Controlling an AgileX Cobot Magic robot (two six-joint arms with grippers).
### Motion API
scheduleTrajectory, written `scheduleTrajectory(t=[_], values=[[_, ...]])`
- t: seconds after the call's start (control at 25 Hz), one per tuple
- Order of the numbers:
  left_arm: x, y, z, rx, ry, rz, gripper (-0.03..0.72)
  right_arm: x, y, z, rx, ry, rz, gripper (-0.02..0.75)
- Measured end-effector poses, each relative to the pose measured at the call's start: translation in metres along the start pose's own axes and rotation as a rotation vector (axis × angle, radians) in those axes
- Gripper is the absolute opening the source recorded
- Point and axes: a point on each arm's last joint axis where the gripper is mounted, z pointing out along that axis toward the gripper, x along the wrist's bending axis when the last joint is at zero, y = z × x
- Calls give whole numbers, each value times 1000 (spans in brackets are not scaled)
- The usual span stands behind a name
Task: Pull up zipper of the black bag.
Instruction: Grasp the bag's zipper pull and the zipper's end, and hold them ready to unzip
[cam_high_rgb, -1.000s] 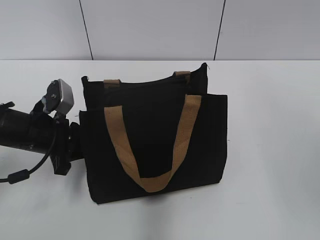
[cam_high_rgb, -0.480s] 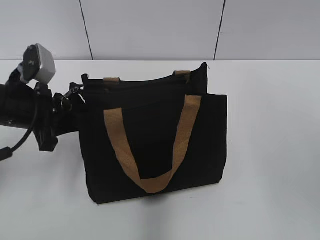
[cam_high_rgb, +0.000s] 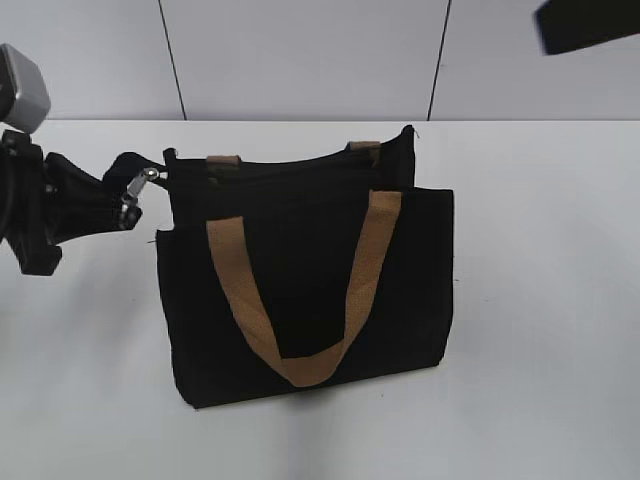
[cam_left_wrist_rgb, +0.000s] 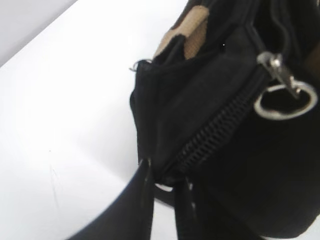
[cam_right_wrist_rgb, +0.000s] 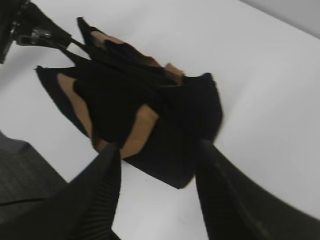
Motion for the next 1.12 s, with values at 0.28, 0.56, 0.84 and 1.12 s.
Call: scheduleTrajectory(t=[0.28, 0.56, 0.84, 1.12], values=[[-1, 9, -18, -14, 37, 33, 74, 52, 12, 80, 88, 193, 39, 382], [-4, 16, -26, -27, 46, 38, 74, 95, 18, 147, 165, 282, 4, 382], [-4, 16, -26, -26, 45, 37, 74, 104, 33, 196, 196, 291, 13, 382], [-4, 16, -26, -27, 45, 34, 74, 124, 26, 229, 240, 315, 8, 382]])
